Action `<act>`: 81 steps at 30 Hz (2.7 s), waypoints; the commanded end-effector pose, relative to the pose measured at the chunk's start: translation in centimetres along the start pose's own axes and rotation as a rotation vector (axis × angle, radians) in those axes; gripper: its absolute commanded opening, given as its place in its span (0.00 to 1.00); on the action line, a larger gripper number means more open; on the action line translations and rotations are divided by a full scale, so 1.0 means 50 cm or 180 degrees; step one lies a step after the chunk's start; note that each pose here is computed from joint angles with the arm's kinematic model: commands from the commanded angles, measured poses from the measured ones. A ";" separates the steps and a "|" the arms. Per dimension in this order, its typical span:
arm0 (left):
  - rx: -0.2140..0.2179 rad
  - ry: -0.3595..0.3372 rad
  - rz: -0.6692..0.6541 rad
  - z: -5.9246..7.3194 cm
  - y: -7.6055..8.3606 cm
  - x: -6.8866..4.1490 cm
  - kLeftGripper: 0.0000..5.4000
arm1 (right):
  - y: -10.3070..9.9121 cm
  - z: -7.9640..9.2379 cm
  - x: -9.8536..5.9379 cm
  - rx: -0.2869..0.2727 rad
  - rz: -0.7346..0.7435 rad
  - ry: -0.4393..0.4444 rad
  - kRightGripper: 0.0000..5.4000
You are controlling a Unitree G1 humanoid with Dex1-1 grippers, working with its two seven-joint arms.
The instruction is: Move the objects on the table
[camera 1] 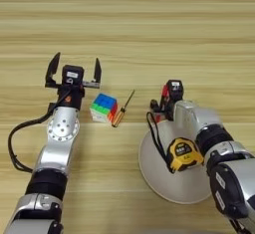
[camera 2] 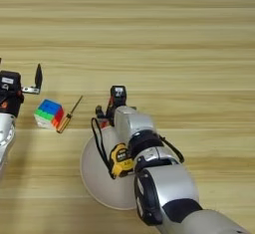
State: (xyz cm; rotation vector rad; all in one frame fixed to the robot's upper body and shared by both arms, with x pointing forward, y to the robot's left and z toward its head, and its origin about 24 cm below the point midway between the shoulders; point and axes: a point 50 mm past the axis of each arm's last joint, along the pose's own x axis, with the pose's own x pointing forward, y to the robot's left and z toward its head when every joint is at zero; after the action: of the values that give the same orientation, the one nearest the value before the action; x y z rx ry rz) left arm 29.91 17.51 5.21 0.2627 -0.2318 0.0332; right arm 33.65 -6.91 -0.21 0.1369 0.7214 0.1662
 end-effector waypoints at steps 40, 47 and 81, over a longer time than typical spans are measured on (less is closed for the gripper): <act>-0.0068 -0.0064 -0.0023 0.009 -0.006 0.011 1.00 | -0.004 -0.036 0.011 -0.0388 0.0001 0.0502 0.08; -0.0073 -0.0069 -0.0019 0.009 -0.007 0.011 1.00 | -0.011 -0.012 0.009 -0.0378 0.0012 0.0336 0.08; -0.0061 -0.0070 -0.0026 0.009 -0.006 0.013 1.00 | -0.105 0.175 -0.094 -0.0805 0.0036 -0.0873 0.08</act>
State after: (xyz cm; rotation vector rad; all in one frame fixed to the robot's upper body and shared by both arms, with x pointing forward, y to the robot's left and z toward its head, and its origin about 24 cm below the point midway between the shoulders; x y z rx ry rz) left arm 30.27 17.22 5.47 0.2432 -0.2406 0.0278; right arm 36.74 -12.35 7.31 -0.0598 0.4435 0.2416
